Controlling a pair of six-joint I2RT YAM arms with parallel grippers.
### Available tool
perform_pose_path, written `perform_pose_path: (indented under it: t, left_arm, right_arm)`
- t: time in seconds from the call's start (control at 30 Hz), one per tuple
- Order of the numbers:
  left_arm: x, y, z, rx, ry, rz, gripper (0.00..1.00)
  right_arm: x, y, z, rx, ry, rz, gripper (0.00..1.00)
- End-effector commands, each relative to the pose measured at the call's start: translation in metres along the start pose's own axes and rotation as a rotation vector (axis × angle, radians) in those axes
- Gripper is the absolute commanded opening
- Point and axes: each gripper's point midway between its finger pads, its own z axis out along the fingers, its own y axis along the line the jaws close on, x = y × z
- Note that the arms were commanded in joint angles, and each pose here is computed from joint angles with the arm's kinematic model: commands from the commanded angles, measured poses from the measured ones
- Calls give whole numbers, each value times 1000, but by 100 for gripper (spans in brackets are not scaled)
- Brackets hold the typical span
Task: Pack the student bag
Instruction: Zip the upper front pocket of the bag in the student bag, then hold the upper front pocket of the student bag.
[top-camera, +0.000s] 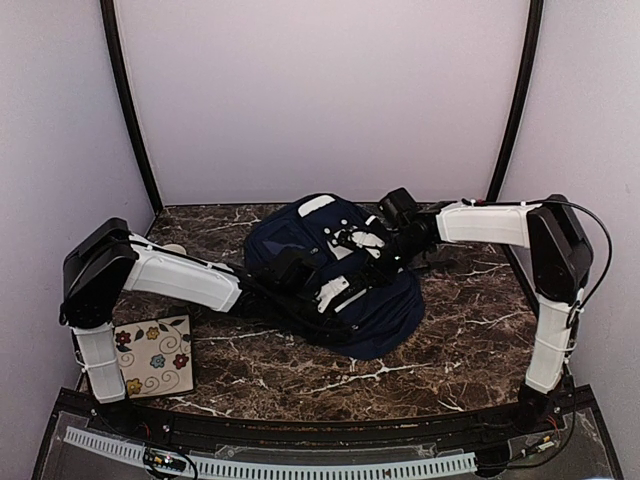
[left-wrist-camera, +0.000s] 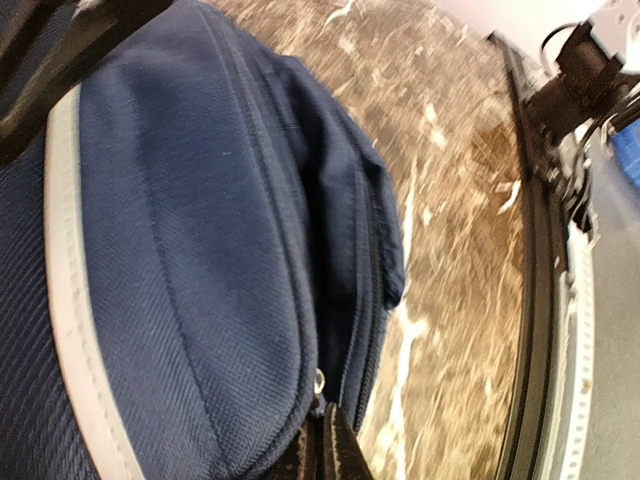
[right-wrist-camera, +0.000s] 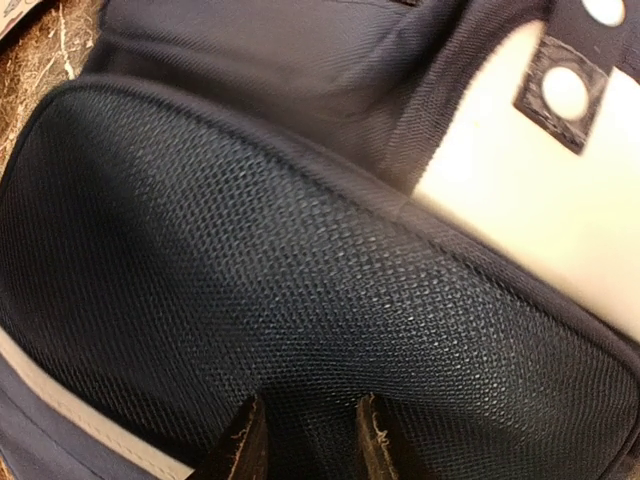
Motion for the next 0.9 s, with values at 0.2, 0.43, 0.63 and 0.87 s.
perform_pose_path:
  t: [0.2, 0.43, 0.63, 0.87]
  left_arm:
    - [-71, -57, 25, 154, -165, 105, 20]
    - [-44, -40, -19, -51, 2, 273, 42]
    - [-36, 13, -48, -392, 92, 479, 56]
    - [-56, 7, -41, -440, 37, 736, 58]
  right_arm:
    - [20, -11, -73, 107, 13, 54, 34]
    - [50, 14, -117, 155, 14, 75, 37]
    - [71, 37, -126, 143, -12, 116, 37]
    - [77, 48, -135, 159, -66, 101, 38]
